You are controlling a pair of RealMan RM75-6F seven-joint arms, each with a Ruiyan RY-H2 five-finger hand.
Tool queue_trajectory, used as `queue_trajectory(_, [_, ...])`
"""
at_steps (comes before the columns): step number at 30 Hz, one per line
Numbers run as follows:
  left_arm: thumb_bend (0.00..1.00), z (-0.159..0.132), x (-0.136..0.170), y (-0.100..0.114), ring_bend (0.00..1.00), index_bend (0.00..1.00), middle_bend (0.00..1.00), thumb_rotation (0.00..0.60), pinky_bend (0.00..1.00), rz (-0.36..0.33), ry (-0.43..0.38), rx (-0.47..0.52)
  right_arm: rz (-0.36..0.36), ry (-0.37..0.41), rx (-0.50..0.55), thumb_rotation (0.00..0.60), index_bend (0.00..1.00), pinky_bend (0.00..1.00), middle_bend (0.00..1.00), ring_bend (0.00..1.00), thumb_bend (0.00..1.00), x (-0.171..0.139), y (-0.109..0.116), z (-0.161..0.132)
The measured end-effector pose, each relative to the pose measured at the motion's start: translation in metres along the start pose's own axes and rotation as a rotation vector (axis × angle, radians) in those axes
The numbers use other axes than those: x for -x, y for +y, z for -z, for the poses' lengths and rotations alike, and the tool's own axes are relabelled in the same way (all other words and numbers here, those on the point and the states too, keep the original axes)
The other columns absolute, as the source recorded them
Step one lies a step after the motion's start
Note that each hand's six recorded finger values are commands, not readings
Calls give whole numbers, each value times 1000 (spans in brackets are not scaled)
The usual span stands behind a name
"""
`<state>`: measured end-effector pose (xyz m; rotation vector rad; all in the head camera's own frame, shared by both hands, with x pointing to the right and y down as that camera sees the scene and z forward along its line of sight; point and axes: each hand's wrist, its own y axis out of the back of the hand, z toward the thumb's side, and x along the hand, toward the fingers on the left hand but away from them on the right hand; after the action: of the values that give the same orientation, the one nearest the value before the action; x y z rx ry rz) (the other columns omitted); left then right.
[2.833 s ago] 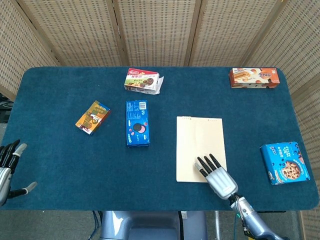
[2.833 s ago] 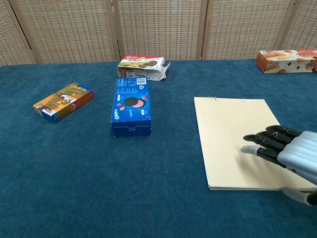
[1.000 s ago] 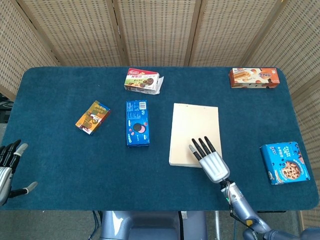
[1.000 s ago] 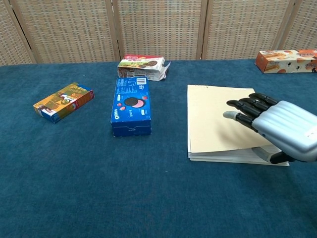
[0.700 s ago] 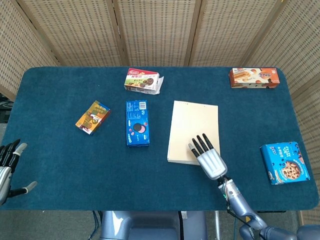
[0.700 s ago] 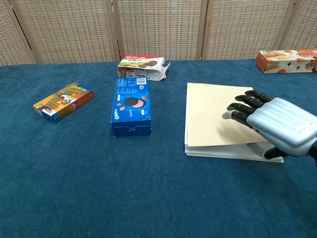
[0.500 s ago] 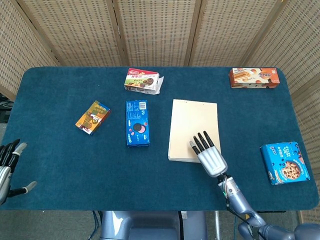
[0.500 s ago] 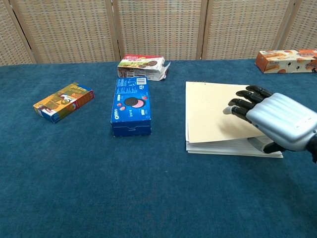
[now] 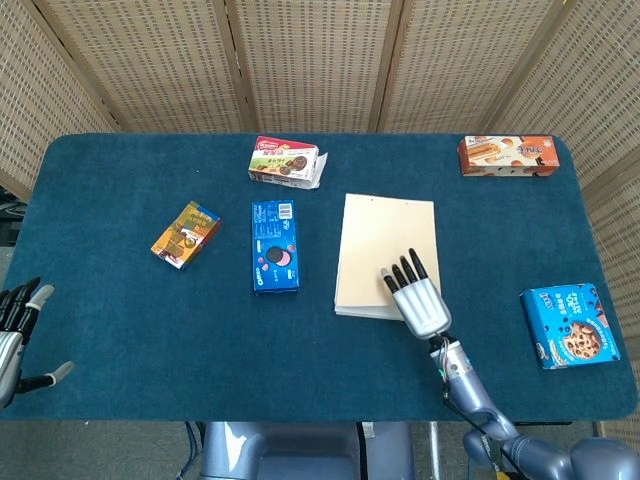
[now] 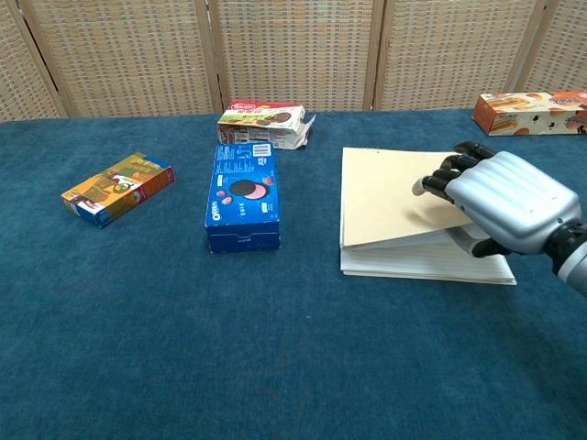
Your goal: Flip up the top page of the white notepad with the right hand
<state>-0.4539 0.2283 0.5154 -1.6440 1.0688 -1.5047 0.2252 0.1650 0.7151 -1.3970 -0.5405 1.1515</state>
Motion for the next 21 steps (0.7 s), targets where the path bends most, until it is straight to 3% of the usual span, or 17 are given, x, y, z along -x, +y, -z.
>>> queue_trajectory(5, [0,0,0,0,0,0,0,600,0,-1,2,1,9,2,1,600,527,132,515,346,543,5,0,-1])
queue_trajectory(7, [0,0,0,0,0,0,0,600,0,-1,2,2,19,5,0,600,576,149,551,372,544,5,1,0])
queue_trajectory(15, [0,0,0,0,0,0,0,600,0,3,0,1,31,16,-9,600,634,341,602,429,623,6,-3,8])
queue_trajectory(21, [0,-1,0,-2,0,0,0,600,0,6,-1,-4,34,33,14,600,651,369,620,447,633,3,-3,13])
